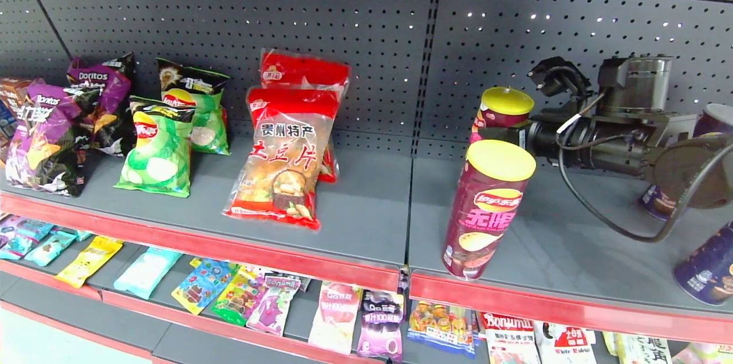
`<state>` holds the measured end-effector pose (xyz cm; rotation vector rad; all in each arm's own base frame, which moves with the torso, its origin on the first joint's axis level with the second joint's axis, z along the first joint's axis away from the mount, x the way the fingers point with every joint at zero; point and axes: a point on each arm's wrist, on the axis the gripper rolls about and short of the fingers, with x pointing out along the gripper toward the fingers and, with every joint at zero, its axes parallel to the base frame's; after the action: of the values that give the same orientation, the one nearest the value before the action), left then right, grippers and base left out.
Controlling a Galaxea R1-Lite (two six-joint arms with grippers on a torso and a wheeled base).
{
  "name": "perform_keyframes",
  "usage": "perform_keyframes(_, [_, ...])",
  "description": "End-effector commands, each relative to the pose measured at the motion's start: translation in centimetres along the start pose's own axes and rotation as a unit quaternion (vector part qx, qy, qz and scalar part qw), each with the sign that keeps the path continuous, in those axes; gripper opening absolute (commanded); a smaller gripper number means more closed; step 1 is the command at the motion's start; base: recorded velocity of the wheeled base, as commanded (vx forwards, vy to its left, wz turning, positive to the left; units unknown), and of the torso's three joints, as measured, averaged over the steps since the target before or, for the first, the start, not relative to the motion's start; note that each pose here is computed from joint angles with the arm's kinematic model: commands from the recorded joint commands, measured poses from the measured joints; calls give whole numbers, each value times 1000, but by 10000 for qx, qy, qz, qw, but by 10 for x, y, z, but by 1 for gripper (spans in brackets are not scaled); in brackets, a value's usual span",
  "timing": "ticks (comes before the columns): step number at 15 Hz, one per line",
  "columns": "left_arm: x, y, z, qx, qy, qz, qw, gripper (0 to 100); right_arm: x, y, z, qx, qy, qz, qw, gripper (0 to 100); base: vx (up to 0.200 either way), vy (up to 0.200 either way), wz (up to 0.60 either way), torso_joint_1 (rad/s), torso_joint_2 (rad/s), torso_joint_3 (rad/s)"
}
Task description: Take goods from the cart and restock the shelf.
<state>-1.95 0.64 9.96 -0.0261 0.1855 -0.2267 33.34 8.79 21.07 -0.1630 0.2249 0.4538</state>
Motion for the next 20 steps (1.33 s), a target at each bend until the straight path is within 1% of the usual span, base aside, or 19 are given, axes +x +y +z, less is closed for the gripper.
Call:
perform_keyframes(1, [1,0,1,-1,30,5,10000,100,13,-5,-5,11,16,-31,10000,0,0,0,0,0,0,0])
perform_keyframes(5, [1,0,0,0,38,6,10000,100,21,-6,-7,22,31,-28,10000,0,0,0,0,0,0,0])
perform_keyframes(8, [1,0,0,0,45,6,10000,100,20,-5,1,116,-100,37,9999,0,0,0,0,0,0,0])
perform_keyframes(13, [1,0,0,0,53,6,10000,100,20,0,-5,127,15,106,9999,0,0,0,0,0,0,0])
perform_keyframes(14, [1,0,0,2,54,-9,10000,100,21,3,-8,126,63,158,9998,0,0,0,0,0,0,0])
perform_keyframes(18, [1,0,0,2,46,-1,10000,100,21,6,-8,119,75,189,9997,0,0,0,0,0,0,0])
perform_keyframes(19, [1,0,1,1,38,-2,10000,100,21,6,-8,119,68,181,9997,100,0,0,0,0,0,0])
perform_keyframes(20, [1,0,0,0,45,6,10000,100,21,5,-8,119,69,173,9998,100,0,0,0,0,0,0])
